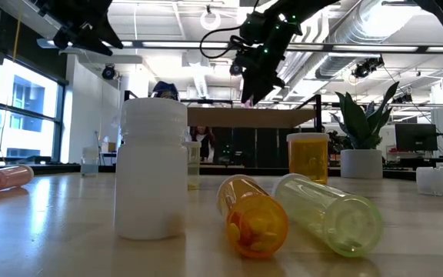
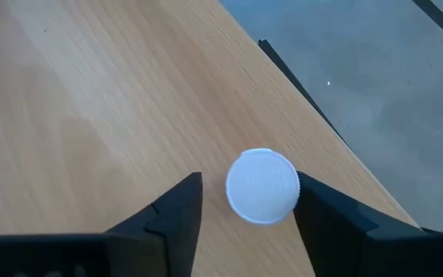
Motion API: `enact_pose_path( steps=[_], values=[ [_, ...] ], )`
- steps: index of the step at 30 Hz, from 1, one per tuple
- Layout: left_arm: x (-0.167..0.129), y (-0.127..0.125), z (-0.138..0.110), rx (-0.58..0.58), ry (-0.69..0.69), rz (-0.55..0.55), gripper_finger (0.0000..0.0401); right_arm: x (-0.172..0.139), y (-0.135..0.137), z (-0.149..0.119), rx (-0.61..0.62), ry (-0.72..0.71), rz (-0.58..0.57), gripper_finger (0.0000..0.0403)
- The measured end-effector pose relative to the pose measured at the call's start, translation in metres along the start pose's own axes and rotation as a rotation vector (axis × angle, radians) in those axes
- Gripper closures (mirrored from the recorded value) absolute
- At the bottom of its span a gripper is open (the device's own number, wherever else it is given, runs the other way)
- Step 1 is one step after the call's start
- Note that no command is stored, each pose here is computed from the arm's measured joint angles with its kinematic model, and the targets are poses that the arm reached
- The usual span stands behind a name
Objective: Pick and place medicine bottles onto shelf by color
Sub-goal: Put the pink pill bottle on the shelf
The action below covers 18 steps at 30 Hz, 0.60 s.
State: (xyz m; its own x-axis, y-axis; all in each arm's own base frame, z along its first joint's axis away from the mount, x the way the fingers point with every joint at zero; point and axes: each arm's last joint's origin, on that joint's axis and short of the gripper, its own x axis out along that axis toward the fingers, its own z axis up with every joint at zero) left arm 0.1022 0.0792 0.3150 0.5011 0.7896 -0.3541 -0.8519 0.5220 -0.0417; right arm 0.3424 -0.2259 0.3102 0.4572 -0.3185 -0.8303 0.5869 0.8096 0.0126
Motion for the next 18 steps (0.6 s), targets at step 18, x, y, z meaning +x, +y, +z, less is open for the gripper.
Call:
enact_pose_path(
  steps=[18],
  values=[
    [-0.002, 0.005, -0.019, -0.061, 0.181, 0.048, 0.0136, -0.004, 0.000, 0.002, 0.002, -0.020, -0.004, 0.0196]
  ],
)
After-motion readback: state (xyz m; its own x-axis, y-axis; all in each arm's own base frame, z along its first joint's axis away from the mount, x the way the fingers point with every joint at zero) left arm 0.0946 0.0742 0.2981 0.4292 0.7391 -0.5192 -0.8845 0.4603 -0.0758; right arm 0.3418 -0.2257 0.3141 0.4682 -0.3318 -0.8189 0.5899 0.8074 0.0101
